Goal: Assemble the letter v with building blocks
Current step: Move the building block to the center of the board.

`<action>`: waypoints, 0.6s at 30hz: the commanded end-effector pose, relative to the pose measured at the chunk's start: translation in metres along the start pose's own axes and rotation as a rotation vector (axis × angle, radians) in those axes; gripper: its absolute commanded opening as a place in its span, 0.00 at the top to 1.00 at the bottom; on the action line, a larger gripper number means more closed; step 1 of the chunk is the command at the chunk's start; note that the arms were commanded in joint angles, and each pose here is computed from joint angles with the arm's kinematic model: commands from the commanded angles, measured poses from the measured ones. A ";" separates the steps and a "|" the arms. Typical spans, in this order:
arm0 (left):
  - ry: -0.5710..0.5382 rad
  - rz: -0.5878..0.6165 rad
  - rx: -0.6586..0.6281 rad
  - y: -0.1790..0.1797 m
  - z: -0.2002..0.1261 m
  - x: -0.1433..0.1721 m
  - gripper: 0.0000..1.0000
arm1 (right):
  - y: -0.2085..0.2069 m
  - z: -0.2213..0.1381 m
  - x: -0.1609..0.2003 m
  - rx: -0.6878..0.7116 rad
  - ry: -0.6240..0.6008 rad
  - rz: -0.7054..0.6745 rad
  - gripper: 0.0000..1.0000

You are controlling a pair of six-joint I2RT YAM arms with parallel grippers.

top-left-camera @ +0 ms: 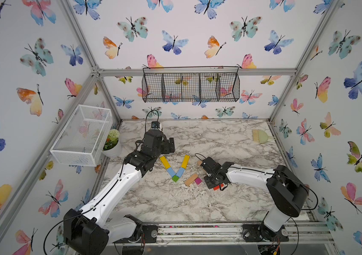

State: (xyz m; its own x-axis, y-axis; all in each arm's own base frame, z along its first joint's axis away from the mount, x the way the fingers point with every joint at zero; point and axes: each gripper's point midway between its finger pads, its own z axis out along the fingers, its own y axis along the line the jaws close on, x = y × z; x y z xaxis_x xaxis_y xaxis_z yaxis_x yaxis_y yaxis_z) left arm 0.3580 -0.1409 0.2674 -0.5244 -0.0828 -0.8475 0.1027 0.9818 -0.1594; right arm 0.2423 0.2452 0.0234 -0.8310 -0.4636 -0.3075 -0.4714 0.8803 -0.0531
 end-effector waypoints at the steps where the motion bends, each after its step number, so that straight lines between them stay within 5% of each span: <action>1: -0.041 -0.015 0.026 -0.003 -0.008 -0.013 0.04 | -0.012 -0.003 0.006 0.045 0.013 0.008 0.74; 18: -0.034 -0.021 0.033 -0.005 -0.002 -0.011 0.03 | -0.023 -0.017 0.026 0.049 0.035 0.001 0.74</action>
State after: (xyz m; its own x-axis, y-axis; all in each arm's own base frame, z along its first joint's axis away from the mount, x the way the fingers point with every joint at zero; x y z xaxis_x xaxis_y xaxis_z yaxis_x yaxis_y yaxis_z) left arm 0.3588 -0.1435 0.2696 -0.5187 -0.0875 -0.8505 0.1132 0.9790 -0.1698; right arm 0.2227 0.2169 0.0280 -0.8530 -0.4363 -0.2864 -0.4375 0.8970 -0.0636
